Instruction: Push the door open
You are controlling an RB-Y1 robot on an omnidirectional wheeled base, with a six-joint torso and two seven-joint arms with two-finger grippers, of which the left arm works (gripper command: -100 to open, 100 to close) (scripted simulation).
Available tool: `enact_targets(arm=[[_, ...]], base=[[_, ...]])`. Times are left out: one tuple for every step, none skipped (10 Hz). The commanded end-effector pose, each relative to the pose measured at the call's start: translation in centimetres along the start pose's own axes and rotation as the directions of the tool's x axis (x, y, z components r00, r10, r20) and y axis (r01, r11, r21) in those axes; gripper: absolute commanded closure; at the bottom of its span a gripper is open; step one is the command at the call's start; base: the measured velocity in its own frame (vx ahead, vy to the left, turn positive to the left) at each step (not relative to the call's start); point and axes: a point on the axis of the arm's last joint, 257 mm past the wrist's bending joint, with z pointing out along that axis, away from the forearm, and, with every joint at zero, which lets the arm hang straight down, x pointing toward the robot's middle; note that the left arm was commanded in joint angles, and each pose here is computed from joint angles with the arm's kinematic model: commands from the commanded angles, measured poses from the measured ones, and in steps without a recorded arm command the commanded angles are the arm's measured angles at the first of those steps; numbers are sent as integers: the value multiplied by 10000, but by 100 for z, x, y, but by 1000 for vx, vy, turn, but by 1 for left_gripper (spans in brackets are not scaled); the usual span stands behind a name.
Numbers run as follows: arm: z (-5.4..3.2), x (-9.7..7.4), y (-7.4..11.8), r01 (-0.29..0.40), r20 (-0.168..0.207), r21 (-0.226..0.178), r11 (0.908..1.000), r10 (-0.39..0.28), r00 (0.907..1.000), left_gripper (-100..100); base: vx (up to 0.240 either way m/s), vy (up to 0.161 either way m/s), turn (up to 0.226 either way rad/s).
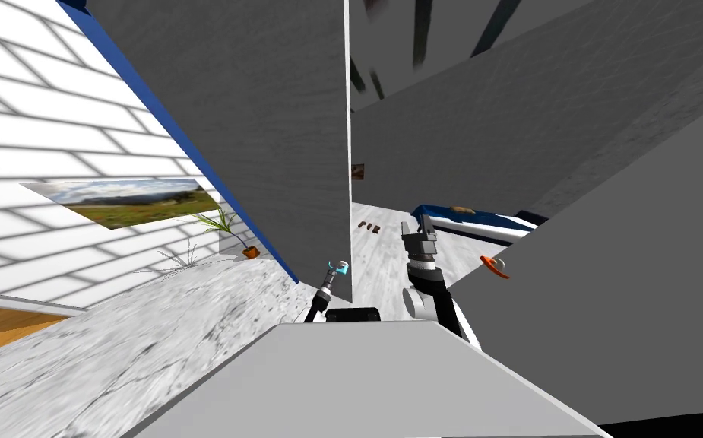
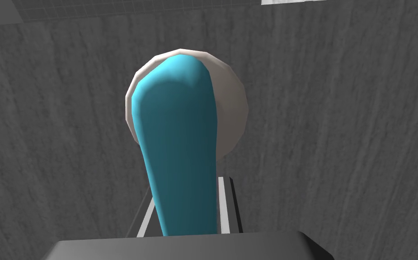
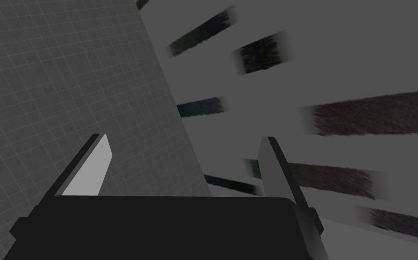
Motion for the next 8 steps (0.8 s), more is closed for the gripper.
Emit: enact_targets(arm=[[47,-165,-51,-80,320,156,9998,75,9995,100],[54,-206,-50,-78,441,152,9999,71,9990,100],[67,-285,-48,-67,677,145,9999,57,9977,100],[73,-321,-48,-59,791,141,9999,47,9969,100],[79,-357,-47,-49,902,138,9999,37,9959,100],[88,-420,-45,-25,1107,132,9999,10,9939,100],[92,-448,-43,-11,1203,129,9999,-4,9927,100],[99,-498,-41,19,1377,125,9999,-36,9905,100]], base=[[89,-102,46],[95,-108,48],[104,-131,67],[115,-140,37],[135,-124,67],[161,-114,75],[143,-130,47],[157,-169,57]])
